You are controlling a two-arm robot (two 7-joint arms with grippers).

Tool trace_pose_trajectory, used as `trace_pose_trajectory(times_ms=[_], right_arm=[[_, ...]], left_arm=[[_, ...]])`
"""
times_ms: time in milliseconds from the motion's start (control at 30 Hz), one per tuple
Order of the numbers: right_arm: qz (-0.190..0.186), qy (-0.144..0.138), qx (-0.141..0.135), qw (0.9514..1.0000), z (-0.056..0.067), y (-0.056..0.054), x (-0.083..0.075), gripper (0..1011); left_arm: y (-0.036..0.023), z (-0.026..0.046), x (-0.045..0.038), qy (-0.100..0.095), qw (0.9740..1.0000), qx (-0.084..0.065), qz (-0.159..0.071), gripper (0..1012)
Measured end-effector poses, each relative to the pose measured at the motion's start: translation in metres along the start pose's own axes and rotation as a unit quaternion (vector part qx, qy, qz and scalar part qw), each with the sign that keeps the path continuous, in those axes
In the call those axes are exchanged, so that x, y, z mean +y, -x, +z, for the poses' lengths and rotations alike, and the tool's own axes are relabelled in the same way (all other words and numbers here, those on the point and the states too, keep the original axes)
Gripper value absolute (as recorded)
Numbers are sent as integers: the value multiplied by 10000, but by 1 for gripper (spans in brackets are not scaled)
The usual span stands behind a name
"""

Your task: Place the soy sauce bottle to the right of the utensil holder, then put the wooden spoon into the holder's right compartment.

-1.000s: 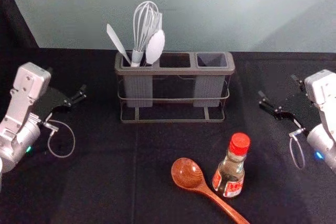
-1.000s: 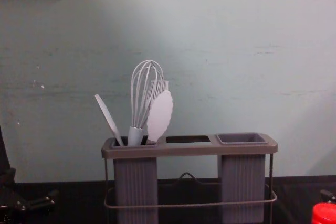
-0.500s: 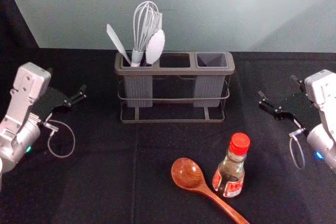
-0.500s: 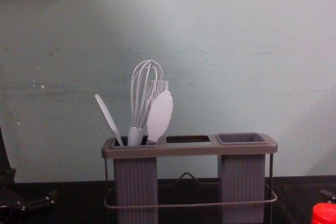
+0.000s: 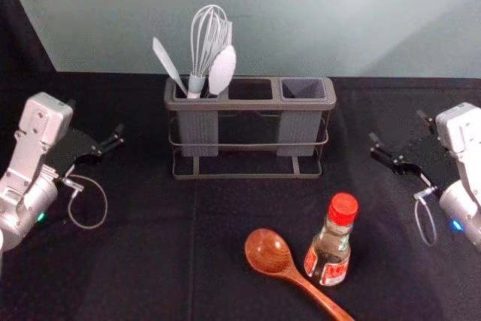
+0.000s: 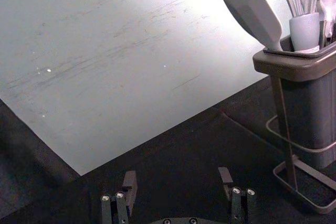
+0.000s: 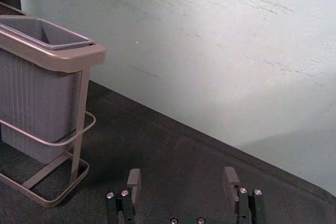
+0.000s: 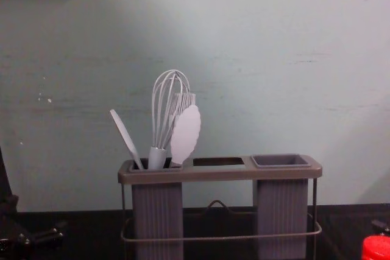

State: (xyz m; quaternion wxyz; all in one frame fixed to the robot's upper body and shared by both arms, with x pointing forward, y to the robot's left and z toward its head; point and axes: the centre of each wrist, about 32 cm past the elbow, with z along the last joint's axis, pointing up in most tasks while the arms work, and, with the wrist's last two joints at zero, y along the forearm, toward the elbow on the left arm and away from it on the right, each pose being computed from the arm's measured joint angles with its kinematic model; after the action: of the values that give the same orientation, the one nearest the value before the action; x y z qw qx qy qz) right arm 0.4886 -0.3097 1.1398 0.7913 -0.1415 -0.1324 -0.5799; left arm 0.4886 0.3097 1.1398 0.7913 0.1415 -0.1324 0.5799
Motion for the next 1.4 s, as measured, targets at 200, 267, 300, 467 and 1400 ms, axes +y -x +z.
trace_pose_trajectory(times_ms=[200, 267, 300, 467, 1400], right_arm=[[17, -28, -17, 10000, 9, 19, -49, 1002], [40, -55, -48, 10000, 22, 26, -106, 1002], [40, -55, -48, 10000, 22, 26, -106, 1003], [120, -103, -127, 9998, 56, 21, -274, 1002], [910, -572, 360, 9936, 279, 31, -1133, 1002]], left_arm=[[0, 0, 0, 0, 10000, 0, 0, 1011], [0, 0, 0, 0, 10000, 0, 0, 1011], [0, 0, 0, 0, 10000, 0, 0, 1011], [0, 0, 0, 0, 10000, 0, 0, 1011], [0, 0, 0, 0, 10000, 0, 0, 1011]])
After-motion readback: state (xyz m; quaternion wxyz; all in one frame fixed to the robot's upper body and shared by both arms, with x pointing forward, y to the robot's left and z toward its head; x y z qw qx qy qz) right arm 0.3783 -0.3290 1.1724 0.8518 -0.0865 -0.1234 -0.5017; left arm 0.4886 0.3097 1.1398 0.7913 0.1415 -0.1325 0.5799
